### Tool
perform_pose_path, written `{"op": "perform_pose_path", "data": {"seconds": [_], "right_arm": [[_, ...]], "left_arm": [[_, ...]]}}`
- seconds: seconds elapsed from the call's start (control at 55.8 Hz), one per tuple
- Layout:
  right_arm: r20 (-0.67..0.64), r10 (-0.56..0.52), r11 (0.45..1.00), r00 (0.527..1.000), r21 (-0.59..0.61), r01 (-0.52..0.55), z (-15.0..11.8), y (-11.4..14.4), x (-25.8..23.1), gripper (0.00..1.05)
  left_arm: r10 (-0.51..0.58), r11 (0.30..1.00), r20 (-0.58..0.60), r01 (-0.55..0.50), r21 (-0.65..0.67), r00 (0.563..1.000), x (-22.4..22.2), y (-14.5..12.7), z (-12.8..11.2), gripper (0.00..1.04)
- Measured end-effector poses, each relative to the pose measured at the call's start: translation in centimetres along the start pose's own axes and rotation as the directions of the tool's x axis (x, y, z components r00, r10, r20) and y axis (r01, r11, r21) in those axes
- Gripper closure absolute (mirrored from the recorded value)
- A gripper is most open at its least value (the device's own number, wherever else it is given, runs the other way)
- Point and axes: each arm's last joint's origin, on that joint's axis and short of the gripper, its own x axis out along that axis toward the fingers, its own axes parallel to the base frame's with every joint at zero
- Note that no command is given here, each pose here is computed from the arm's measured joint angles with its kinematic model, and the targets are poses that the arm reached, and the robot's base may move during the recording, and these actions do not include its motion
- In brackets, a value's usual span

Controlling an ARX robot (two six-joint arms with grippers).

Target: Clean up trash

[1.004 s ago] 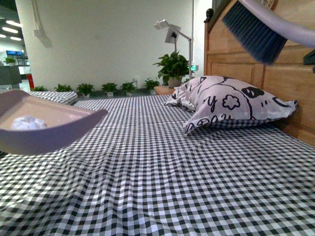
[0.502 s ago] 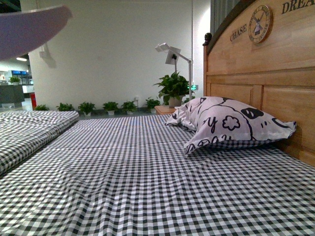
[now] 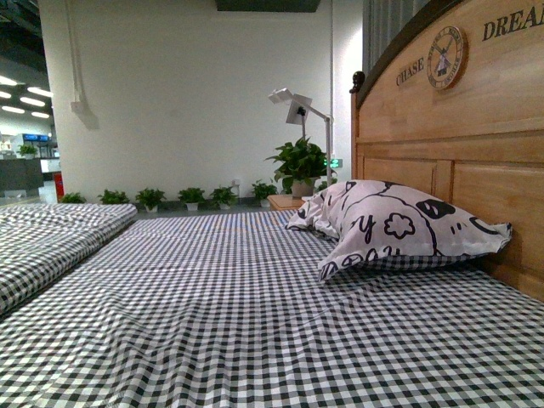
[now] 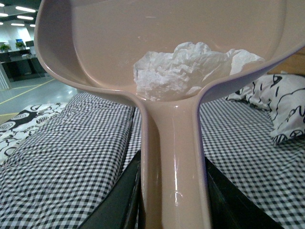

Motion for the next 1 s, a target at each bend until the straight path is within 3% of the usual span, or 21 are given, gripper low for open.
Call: {"op": "perform_pose_path", "data": {"seconds": [0.305, 1.004], "right_arm": [[0.004, -0.047, 0.999, 0.999, -0.019, 0.047, -0.3, -0.7, -0.1, 0.85], [0.007, -0.05, 0.998, 0.999, -0.024, 0.05, -0.3, -0.7, -0.2, 0.85]], "left_arm": [[0.012, 0.997, -0.031, -0.014, -0.072, 0.999, -0.1, -1.1, -1.7, 0.77], [0.013, 0.997, -0.027, -0.015, -0.081, 1.0, -0.3, -1.1, -1.7, 0.77]]}}
